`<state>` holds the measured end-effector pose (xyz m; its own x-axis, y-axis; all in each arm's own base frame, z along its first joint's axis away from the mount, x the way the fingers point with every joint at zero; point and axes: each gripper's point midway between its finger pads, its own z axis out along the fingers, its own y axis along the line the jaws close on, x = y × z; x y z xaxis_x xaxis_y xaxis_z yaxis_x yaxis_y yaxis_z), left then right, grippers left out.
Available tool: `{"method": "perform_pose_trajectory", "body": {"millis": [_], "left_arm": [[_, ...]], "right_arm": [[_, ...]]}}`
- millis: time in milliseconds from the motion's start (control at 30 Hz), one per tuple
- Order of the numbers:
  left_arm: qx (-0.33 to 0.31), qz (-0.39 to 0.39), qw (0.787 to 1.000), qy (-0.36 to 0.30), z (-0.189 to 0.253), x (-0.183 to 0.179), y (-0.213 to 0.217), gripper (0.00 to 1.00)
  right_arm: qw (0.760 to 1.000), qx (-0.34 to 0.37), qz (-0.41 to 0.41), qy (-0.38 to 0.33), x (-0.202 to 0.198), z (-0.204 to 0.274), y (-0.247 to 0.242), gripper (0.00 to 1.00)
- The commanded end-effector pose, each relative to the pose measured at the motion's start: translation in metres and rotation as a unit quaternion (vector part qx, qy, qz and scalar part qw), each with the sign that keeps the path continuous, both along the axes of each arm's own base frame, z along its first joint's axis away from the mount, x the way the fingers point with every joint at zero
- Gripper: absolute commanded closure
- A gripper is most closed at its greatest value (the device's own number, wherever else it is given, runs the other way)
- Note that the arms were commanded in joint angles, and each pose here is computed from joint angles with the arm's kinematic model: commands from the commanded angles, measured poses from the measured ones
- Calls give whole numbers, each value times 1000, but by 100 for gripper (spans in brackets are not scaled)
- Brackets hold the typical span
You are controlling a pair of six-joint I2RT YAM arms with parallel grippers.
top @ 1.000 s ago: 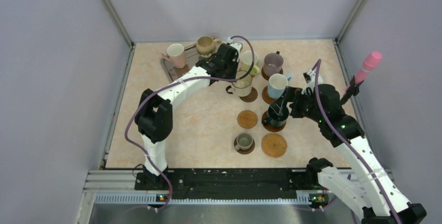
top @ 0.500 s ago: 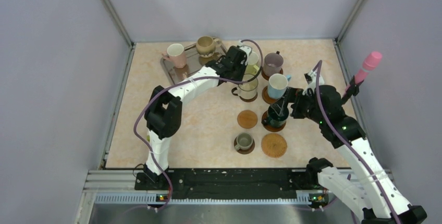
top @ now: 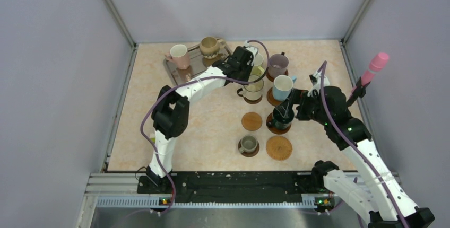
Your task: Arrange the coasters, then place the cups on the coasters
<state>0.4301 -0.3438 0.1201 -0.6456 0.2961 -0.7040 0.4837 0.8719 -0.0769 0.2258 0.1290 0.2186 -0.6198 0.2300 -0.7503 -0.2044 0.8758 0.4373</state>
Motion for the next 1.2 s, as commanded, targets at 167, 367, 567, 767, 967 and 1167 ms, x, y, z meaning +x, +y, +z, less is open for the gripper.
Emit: {"method": "perform_pose_trajectory", "body": {"millis": [167, 367, 567, 767, 967, 1167], "left_arm": [[-36, -9, 998, -46, 37, 16, -14, 100], [-31, -9, 999, -42, 32, 15, -14, 100], [-33, -12, 999, -39, 29, 15, -15, 100], [-32, -11, 999, -37, 26, 15, -16, 100], [-29, -9, 999, -36, 22, 17, -15, 100], [-29, -8, 999, -31, 17, 17, -16, 100]], "right_arm": [[1000, 4, -5, -30, 8, 19, -1, 1], [1000, 5, -4, -30, 8, 19, -1, 1], [999, 3, -6, -31, 8, 19, -2, 1], [999, 2, -6, -31, 8, 18, -2, 1], [999, 2, -7, -32, 8, 17, -2, 1], [999, -1, -8, -32, 7, 16, -3, 1]]}}
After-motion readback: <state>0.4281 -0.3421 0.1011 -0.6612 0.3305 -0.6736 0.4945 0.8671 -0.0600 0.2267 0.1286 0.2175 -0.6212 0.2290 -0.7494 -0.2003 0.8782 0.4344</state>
